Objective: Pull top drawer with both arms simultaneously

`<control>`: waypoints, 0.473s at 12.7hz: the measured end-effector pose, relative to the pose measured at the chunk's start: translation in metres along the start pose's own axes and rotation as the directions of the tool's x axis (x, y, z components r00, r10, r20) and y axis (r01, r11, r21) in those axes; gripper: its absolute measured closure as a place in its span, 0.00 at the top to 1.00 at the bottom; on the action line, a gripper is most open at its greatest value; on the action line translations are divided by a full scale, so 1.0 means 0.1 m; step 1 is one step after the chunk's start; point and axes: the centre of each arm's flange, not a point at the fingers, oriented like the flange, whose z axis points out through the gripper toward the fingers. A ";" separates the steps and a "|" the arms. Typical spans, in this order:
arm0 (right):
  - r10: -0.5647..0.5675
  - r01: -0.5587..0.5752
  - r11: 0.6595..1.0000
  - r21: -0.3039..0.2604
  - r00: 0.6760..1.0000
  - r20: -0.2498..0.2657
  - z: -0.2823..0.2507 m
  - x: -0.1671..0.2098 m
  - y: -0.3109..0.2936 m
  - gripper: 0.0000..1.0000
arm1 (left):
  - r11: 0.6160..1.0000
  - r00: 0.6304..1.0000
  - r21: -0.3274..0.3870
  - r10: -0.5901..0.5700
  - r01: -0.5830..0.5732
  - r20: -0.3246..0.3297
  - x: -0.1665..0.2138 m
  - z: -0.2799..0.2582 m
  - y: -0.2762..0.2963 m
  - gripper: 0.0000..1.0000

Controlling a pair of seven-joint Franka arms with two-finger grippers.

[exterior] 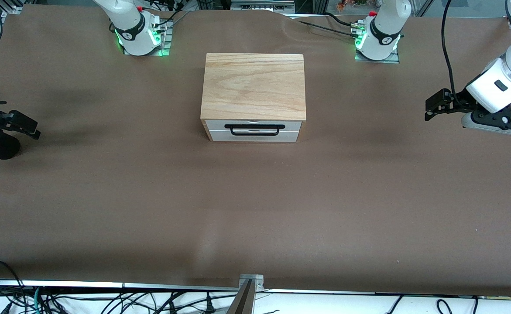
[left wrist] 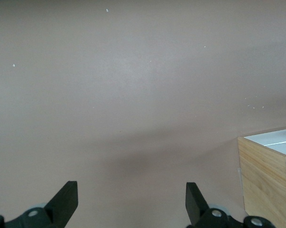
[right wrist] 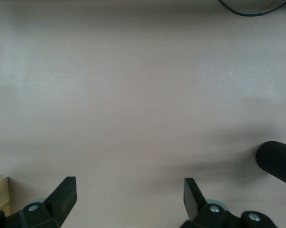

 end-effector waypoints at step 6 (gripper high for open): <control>0.000 0.000 1.000 0.000 1.000 0.000 0.00 0.01 0.00 1.00 | 1.000 1.000 -0.001 -0.002 0.002 0.006 0.01 0.03 -0.01 1.00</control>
